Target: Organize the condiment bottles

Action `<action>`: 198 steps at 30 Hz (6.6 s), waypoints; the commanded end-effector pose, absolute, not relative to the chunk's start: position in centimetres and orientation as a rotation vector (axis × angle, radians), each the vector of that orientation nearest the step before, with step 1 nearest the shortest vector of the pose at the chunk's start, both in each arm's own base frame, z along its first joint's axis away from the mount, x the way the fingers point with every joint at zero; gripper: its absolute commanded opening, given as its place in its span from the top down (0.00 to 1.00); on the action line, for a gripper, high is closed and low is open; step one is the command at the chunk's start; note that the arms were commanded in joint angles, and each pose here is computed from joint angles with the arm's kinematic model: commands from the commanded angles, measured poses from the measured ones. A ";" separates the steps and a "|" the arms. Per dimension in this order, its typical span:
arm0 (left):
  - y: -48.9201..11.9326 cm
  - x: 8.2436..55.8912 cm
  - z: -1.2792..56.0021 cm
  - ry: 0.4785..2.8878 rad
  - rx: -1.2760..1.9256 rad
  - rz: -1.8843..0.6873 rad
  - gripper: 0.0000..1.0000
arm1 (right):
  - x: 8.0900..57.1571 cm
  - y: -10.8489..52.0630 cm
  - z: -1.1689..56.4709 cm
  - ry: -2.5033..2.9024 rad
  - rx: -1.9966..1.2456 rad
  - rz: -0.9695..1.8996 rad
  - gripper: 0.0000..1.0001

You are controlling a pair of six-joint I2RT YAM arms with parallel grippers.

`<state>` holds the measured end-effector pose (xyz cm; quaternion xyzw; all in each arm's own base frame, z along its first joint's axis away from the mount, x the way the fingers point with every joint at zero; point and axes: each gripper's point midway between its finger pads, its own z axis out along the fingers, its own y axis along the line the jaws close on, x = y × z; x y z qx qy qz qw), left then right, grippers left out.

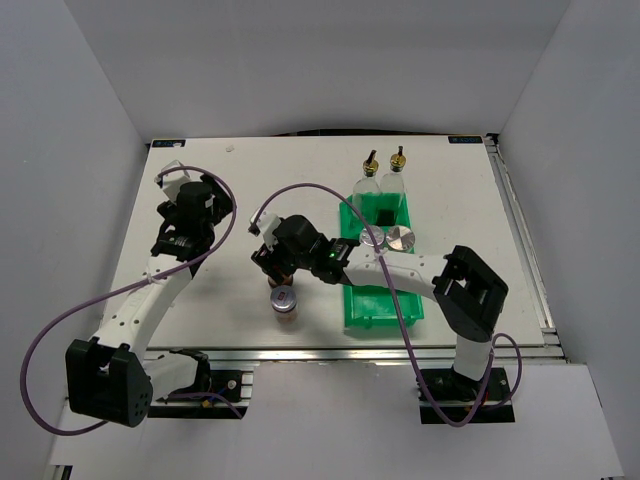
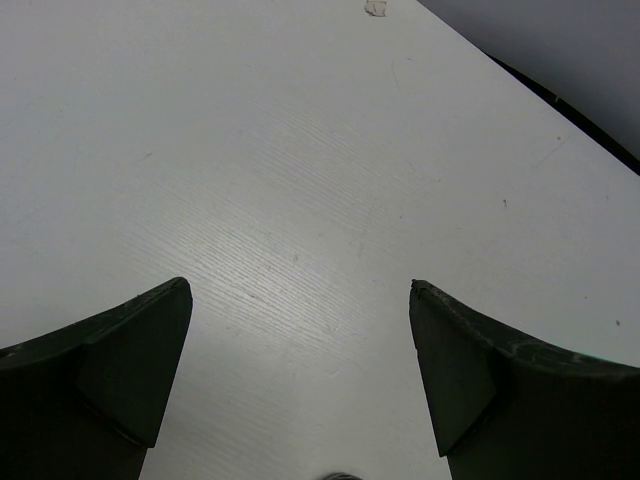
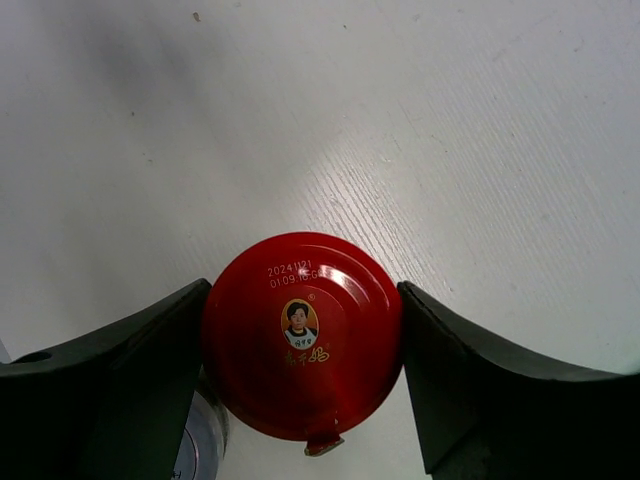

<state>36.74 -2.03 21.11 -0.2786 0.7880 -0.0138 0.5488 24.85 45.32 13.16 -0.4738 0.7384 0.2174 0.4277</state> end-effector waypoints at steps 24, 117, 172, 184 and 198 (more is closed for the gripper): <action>-1.1 35.6 22.3 1.829 -0.693 -0.016 0.02 | 26.9 41.2 26.3 1.614 -0.733 0.558 1.00; -10.6 37.2 19.9 1.965 -0.483 -0.447 0.02 | 24.5 11.4 24.5 1.930 0.163 -0.032 0.11; -21.6 21.1 13.5 2.484 0.325 -0.140 0.95 | 29.6 0.2 19.0 1.968 0.489 -0.089 0.10; -32.4 21.9 21.5 2.177 0.525 -0.627 1.00 | 29.5 0.0 19.1 1.958 0.489 -0.077 0.10; -39.5 18.8 20.8 2.130 0.823 -0.744 1.00 | 30.0 0.5 18.6 1.980 0.468 -0.044 0.11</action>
